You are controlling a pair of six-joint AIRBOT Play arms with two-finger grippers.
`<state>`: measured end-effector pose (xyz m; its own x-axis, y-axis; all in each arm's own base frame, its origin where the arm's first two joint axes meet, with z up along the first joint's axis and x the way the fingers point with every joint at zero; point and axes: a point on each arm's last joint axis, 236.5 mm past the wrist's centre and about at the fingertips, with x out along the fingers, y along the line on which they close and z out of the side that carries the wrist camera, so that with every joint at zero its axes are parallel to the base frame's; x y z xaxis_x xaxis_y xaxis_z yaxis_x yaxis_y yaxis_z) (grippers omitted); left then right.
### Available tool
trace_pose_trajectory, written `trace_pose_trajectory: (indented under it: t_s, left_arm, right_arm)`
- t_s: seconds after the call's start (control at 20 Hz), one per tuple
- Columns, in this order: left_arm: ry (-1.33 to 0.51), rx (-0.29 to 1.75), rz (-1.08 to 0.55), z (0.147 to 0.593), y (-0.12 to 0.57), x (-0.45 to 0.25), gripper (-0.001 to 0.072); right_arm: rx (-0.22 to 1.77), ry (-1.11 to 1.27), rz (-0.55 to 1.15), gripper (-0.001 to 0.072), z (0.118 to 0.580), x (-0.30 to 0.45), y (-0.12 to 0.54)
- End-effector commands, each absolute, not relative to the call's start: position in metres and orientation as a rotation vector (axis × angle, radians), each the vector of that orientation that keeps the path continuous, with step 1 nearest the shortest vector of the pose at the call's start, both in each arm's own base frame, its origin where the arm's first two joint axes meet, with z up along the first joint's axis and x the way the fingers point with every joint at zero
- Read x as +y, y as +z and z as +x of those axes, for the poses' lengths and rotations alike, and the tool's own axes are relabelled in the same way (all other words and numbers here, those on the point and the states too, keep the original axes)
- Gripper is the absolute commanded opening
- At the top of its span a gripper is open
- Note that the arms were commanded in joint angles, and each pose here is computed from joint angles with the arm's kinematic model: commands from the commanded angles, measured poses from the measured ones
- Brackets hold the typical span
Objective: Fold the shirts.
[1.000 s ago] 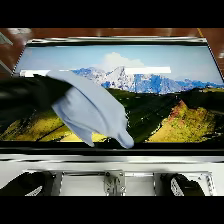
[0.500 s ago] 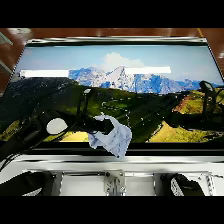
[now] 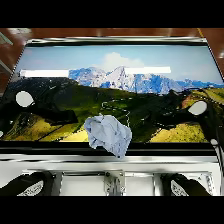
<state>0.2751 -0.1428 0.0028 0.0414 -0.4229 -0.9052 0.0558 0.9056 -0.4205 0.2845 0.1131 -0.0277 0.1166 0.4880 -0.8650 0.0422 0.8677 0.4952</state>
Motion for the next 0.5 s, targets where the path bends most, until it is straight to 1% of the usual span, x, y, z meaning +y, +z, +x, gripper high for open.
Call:
trace_pose_trajectory:
  t_s: [0.0,0.1,0.15,0.2,0.25,0.35,0.45]
  left_arm:
    - [-0.385,1.575,-0.468,0.247,-0.033,-0.138,0.0716]
    - [-0.37,1.534,-0.59,0.253,-0.052,-0.16,0.0714]
    - [-0.361,1.511,-0.623,0.259,-0.059,-0.168,0.0705]
    - [-0.357,1.509,-0.627,0.263,-0.068,-0.176,0.0626]
    - [-0.359,1.519,-0.634,0.264,-0.076,-0.186,0.0596]
    - [-0.354,1.548,-0.659,0.263,-0.092,-0.203,0.0598]
    - [-0.326,1.533,-0.685,0.271,-0.104,-0.21,0.06]
  right_arm:
    - [1.556,0.414,0.49,0.0667,0.276,0.138,-0.064]
    - [1.581,0.436,0.546,0.0667,0.277,0.148,-0.071]
    - [1.598,0.439,0.565,0.0667,0.276,0.151,-0.075]
    - [1.613,0.442,0.579,0.0667,0.274,0.154,-0.078]
    - [1.625,0.443,0.578,0.0667,0.273,0.155,-0.081]
    - [1.631,0.451,0.555,0.0667,0.271,0.157,-0.085]
    - [1.632,0.449,0.554,0.0667,0.271,0.157,-0.085]
